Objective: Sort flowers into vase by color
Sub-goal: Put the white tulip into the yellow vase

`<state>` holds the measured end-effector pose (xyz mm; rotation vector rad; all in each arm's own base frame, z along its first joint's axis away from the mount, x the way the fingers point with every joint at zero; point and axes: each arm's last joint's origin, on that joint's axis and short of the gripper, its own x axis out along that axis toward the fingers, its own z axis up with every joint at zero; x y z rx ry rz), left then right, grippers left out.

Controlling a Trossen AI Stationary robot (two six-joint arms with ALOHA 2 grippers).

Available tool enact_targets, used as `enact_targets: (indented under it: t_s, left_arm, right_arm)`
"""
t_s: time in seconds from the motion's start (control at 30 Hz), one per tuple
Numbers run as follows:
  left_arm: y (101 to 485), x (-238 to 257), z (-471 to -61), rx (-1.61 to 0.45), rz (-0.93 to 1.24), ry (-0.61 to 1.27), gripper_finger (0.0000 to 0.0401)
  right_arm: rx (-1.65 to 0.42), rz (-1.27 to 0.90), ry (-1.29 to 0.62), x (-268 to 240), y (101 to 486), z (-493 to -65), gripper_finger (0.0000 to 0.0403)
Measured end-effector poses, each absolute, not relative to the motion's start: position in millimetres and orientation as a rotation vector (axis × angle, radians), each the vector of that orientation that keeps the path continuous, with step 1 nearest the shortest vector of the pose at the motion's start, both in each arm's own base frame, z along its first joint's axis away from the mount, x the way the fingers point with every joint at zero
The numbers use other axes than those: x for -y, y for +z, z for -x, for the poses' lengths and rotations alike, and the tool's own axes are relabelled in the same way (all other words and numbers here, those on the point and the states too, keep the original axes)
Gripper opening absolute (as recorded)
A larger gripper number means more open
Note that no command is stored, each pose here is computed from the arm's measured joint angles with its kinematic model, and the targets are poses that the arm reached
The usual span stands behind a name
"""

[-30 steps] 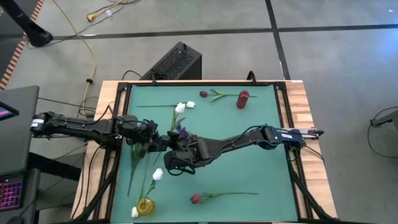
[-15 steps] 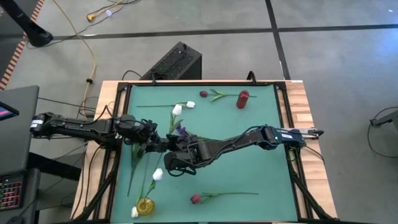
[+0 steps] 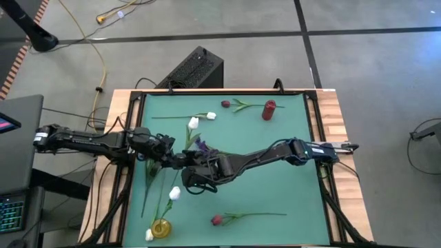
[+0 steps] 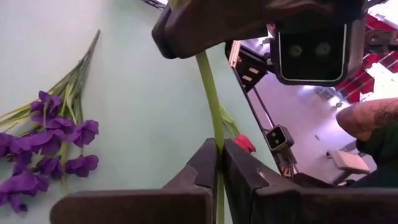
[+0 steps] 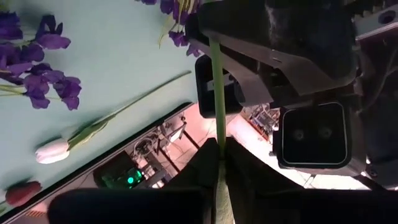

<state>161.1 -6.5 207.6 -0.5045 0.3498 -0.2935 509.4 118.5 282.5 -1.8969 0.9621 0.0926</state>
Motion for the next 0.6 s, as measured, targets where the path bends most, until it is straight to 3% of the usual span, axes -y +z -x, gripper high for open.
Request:
enact_targets:
  t_s: [0.2,0.47,0.6]
  left_arm:
    - [208.5,6.1,-161.4,-0.338,0.502,-0.282,0.0001]
    - [224.9,1.7,-164.2,-0.289,0.469,-0.267,0.0]
    - [235.0,-10.3,-163.7,-0.346,0.406,-0.113,0.0]
  right_arm:
    - [-0.942,1.885,0.113,-119.0,282.5,-509.5,0.0081]
    - [-0.948,1.754,0.029,-125.6,280.8,-506.2,0.0199]
    - [-1.02,1.67,-0.047,-125.4,276.7,-499.9,0.0237]
